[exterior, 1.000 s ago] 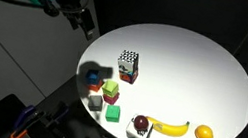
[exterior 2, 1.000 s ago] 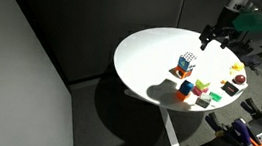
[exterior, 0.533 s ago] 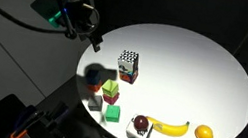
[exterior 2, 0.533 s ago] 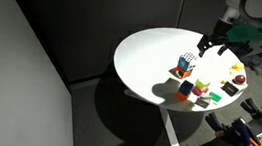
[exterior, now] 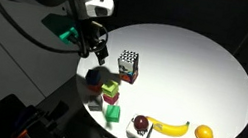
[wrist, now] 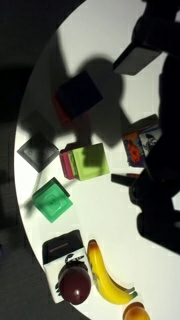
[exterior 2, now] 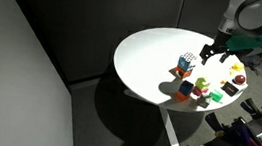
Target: Put the light green block on the blue block
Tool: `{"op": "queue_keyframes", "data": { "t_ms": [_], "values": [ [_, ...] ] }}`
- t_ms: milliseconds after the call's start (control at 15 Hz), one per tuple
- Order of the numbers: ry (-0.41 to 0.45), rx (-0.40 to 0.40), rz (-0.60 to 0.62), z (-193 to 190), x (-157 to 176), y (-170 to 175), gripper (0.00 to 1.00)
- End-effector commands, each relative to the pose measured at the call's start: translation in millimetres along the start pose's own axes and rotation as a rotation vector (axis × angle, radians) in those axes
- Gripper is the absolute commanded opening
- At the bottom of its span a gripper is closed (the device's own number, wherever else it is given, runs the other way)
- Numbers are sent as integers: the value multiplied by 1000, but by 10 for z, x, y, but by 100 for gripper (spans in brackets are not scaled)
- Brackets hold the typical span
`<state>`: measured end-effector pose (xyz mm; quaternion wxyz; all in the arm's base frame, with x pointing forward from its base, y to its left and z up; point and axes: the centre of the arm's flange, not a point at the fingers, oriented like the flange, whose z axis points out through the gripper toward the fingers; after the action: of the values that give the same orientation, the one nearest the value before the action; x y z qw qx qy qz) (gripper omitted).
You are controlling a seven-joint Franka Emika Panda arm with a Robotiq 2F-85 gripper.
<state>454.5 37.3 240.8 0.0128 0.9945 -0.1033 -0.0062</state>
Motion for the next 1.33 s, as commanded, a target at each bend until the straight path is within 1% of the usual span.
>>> {"op": "queue_keyframes", "data": {
  "t_ms": [0,400,533,1133,1267],
  "values": [
    [-8,-17,-28,131,71,134,100],
    [26,-30,-27,233,94,262,100],
    [7,-21,-13,228,73,246,100],
    [9,-21,-12,227,77,252,100],
    [6,-29,-14,314,104,246,100]
  ]
}}
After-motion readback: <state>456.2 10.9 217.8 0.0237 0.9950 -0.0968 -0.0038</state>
